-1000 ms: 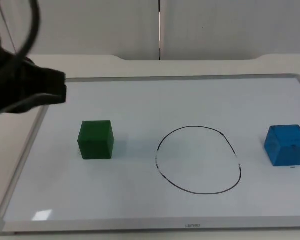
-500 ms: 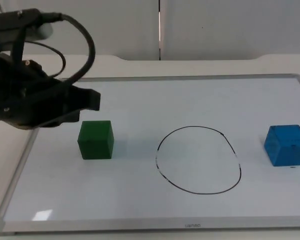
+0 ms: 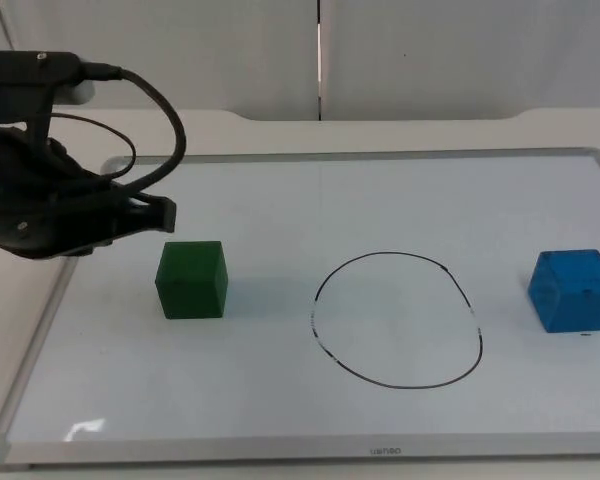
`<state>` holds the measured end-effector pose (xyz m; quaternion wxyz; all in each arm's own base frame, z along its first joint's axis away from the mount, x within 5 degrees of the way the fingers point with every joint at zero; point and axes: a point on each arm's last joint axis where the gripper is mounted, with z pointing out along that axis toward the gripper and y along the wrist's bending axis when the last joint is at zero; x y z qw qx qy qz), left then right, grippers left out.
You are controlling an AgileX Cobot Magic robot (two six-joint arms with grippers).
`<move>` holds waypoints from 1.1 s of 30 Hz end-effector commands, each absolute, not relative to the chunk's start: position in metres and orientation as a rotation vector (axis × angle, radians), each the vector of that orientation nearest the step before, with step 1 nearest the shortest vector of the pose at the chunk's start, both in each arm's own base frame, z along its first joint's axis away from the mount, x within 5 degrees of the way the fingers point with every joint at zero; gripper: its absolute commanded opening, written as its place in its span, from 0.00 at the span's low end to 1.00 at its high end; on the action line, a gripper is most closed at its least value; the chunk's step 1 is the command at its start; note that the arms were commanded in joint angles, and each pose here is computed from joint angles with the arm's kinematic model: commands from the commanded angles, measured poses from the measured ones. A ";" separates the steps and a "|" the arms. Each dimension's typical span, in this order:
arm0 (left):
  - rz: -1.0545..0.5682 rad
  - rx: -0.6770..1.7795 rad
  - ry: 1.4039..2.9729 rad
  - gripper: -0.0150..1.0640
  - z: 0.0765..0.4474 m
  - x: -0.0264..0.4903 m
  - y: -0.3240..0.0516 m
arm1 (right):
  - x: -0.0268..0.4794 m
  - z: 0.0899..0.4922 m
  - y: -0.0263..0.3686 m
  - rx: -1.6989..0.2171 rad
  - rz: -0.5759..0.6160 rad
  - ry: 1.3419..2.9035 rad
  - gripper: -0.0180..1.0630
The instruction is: Push the two cubes into the marked area.
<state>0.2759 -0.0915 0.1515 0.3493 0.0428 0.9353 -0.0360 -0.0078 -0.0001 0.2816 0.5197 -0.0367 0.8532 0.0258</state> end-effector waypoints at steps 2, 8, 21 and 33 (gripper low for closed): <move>-0.095 0.132 2.439 0.01 0.145 0.285 -0.095 | -0.007 0.280 0.000 -0.076 0.066 2.045 0.99; -0.100 0.161 2.489 0.01 0.128 0.295 -0.100 | -0.007 0.280 0.000 -0.076 0.066 2.045 0.99; -0.193 0.108 2.588 0.01 0.104 0.316 -0.081 | -0.007 0.280 0.000 -0.076 0.061 2.045 0.99; -0.263 0.140 2.647 0.01 0.088 0.319 -0.086 | -0.007 0.280 0.000 -0.076 0.061 2.045 0.99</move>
